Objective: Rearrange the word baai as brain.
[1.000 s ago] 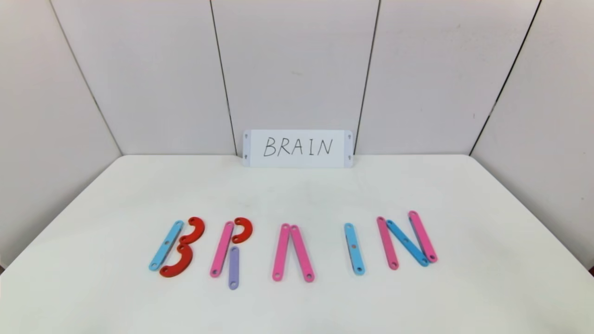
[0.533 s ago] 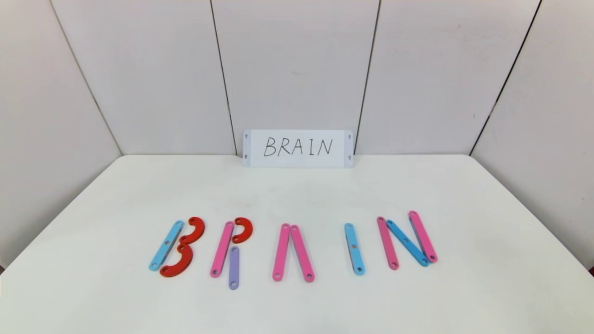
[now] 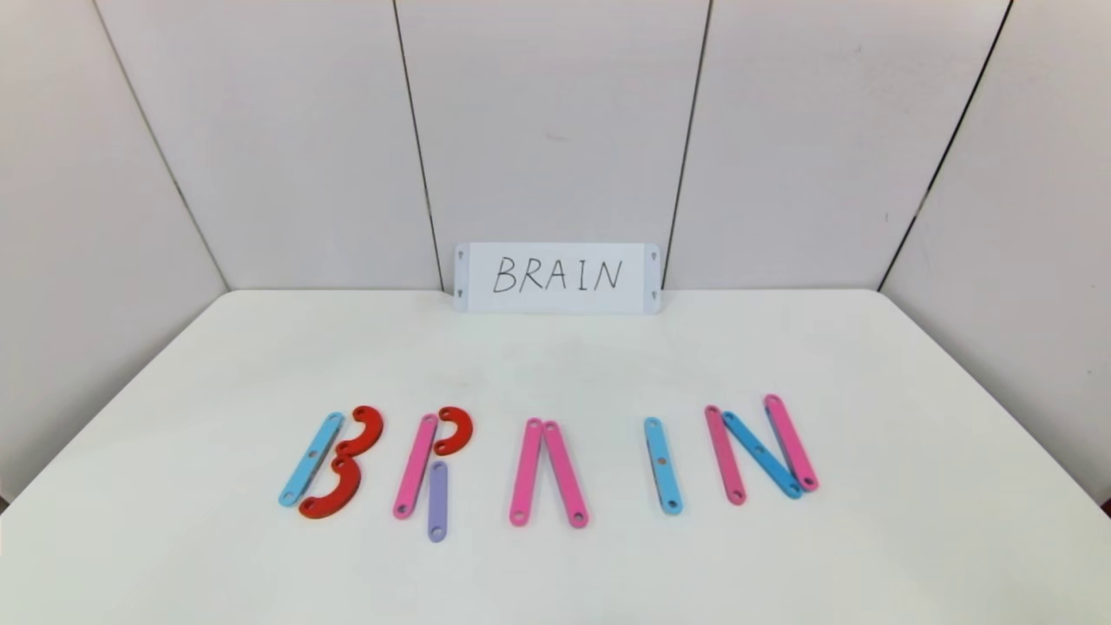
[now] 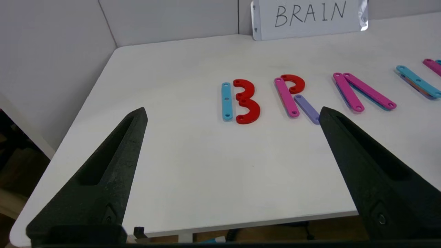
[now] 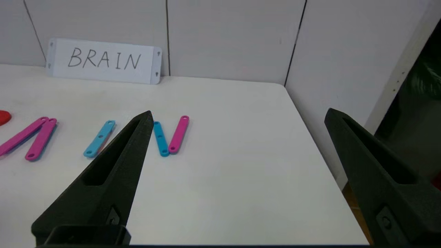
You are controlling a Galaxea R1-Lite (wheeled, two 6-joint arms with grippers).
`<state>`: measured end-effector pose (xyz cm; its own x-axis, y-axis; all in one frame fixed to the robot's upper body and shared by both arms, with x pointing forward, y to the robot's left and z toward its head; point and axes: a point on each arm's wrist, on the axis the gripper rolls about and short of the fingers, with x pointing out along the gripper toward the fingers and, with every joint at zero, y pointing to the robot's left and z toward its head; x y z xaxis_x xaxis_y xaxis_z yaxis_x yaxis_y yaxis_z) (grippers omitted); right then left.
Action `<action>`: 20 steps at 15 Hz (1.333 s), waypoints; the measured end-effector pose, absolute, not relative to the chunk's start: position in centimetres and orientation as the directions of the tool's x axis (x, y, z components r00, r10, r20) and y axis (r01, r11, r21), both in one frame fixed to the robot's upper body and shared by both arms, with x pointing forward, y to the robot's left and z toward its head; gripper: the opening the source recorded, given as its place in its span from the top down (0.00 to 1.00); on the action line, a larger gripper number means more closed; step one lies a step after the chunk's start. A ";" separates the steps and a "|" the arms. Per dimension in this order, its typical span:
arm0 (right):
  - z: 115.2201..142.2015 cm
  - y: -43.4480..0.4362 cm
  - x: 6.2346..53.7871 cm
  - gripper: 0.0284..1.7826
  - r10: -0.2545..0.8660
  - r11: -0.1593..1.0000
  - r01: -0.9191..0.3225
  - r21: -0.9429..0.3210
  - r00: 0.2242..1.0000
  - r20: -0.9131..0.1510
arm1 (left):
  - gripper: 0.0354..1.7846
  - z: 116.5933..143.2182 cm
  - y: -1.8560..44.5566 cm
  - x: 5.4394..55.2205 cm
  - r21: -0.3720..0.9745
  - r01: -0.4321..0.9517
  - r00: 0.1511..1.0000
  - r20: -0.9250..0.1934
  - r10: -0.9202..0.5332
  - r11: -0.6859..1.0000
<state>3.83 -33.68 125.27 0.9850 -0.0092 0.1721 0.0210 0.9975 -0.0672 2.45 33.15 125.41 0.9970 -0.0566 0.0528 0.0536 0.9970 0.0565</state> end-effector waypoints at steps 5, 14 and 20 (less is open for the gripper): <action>121.5 -33.7 6.2 0.03 -0.005 0.994 0.030 -0.110 0.975 0.221 | 0.02 121.2 33.2 5.8 0.088 0.029 0.995 0.093 -0.037 0.996; 118.2 -33.6 6.9 0.03 0.003 0.998 -0.004 -0.061 1.000 -0.007 | 0.02 118.2 33.2 6.9 0.081 0.033 0.999 -0.007 -0.033 0.996; 118.2 -33.7 6.9 0.03 0.002 1.000 -0.002 -0.028 1.000 -0.007 | 0.02 118.2 33.2 6.9 0.064 0.033 0.999 -0.006 -0.033 0.997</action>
